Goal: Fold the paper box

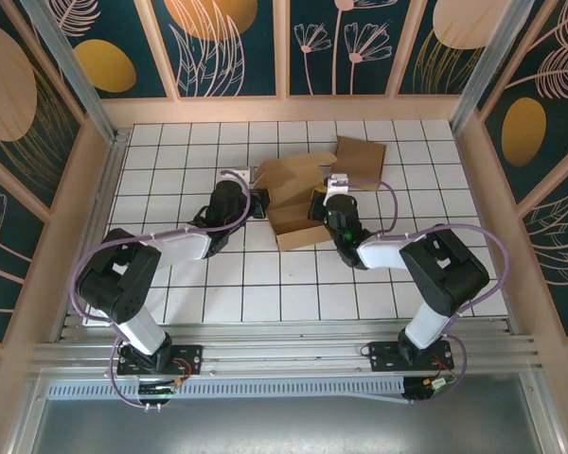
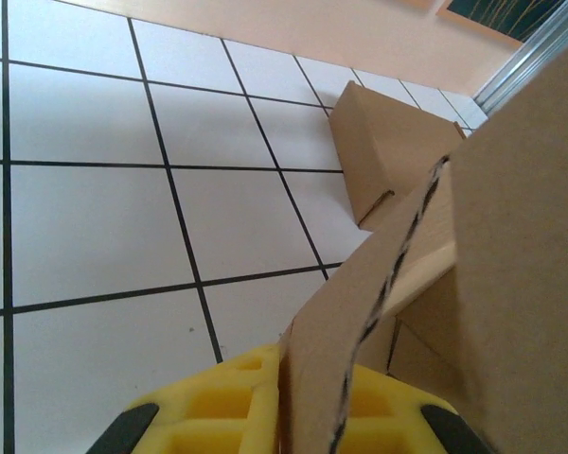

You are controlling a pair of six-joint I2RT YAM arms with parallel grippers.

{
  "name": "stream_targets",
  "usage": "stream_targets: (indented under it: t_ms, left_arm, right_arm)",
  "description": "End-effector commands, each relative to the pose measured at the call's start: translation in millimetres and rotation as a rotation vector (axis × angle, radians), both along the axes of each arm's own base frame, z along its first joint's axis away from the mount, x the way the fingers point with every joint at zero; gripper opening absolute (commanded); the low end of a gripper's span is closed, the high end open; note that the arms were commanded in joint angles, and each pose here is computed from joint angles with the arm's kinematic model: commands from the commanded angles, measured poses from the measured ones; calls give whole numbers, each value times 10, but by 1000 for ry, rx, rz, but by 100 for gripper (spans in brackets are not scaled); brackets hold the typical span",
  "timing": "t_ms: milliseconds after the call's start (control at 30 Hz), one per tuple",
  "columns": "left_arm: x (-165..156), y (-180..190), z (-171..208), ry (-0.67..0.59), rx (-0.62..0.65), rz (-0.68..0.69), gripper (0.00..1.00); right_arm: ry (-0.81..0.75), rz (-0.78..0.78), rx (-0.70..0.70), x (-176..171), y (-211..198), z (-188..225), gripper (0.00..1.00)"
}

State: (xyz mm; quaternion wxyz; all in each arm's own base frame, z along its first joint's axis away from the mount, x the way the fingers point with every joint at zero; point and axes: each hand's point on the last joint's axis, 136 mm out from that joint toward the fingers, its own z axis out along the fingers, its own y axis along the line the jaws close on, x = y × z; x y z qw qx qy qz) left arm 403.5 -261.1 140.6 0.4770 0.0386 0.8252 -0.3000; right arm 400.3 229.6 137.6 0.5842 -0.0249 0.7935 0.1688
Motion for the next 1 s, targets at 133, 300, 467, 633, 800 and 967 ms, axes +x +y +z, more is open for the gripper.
stream_targets:
  t_ms: [133,300,467,633,800,967]
  left_arm:
    - [-109,-179,40,-103,52,-80,11]
    - [82,-166,87,-203,158,-57,11]
    - [206,-165,47,-271,246,-48,10]
    - [185,-208,148,-373,257,-82,9]
    - [107,-295,250,-456,238,-144,9]
    - [89,-358,281,-471,222,-177,10]
  right_arm:
    - [50,111,-5,-379,125,32,40]
    - [13,92,-34,-619,-188,309,79]
    - [-83,16,-27,-795,-649,760,90]
    - [-338,170,-146,-950,-738,1430,94]
    - [-353,442,-425,-752,-472,1475,92]
    - [-359,614,-626,-539,-221,1579,87]
